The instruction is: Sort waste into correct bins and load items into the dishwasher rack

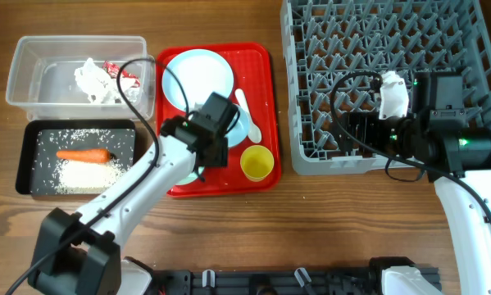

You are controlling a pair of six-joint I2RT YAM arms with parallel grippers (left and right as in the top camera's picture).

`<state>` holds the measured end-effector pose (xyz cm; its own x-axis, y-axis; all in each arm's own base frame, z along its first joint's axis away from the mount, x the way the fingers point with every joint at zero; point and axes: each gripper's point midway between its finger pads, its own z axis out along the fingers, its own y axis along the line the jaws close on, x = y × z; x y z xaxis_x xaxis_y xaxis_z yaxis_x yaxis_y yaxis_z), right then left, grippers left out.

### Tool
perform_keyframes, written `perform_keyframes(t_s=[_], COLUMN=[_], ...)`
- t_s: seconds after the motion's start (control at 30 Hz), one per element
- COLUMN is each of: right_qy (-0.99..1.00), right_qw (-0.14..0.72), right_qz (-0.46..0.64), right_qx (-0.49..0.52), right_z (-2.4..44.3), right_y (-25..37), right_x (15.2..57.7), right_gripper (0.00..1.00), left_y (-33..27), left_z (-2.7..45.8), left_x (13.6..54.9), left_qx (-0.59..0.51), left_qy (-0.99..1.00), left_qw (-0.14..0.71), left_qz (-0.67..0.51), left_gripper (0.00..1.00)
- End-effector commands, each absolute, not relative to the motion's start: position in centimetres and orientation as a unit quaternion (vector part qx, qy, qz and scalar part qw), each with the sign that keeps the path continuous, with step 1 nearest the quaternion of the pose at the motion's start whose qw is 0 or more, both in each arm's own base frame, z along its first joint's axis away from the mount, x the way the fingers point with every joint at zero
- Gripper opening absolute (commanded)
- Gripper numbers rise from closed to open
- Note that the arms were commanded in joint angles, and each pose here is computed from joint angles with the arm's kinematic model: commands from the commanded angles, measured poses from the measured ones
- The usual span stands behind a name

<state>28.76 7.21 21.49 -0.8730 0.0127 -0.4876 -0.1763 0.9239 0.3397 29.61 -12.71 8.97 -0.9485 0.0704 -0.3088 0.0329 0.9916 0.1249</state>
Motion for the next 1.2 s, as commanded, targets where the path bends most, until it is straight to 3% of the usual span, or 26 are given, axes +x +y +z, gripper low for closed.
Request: perform_keyframes(t_s=[0.0,0.13,0.3,0.47,0.8,0.87,0.93,1.07,1.17], right_qy=[0.947,0.947,0.947,0.948,0.946,0.946,0.946,0.946,0.946], right_qw=[0.252,0.252,0.252,0.250,0.255,0.257,0.257,0.257,0.257], right_qz=[0.192,0.192,0.193,0.193,0.193,0.192,0.193,0.193,0.193], right_qx=[-0.053,-0.053,-0.049,-0.048,-0.050,-0.050,-0.050,-0.050,-0.050], right_z=[21.7,21.7,21.7,21.6,21.8,21.8,21.8,21.8,21.8], right_y=[7.4,7.4,7.4,7.4,7.4,7.4,7.4,7.4,7.4], right_x=[29.0,29.0,29.0,28.9,29.1,29.2,29.2,29.2,29.2], right_gripper=[1.00,1.00,1.00,1.00,1.00,1.00,1.00,1.00,1.00], left_y=[-15.6,-18.8,-20.2,-23.2,-24.0,-23.9,-23.8,-23.9,-24.4], left_z=[14.3,15.2,10.2,5.8,3.9,2.9,2.3,2.3,2.8], left_x=[33.8,36.1,37.4,36.6,36.0,35.9,35.8,36.2,37.0], left_qx=[0.094,0.145,0.166,0.215,0.225,0.226,0.227,0.220,0.218], left_qy=[0.966,0.948,0.955,0.953,0.955,0.957,0.958,0.958,0.954], left_qw=[0.239,0.282,0.246,0.213,0.192,0.182,0.175,0.183,0.204], left_qz=[0.025,-0.029,-0.019,-0.023,-0.028,-0.024,-0.021,-0.020,-0.028], left_gripper=[0.85,0.86,0.82,0.75,0.67,0.59,0.42,0.19,0.06])
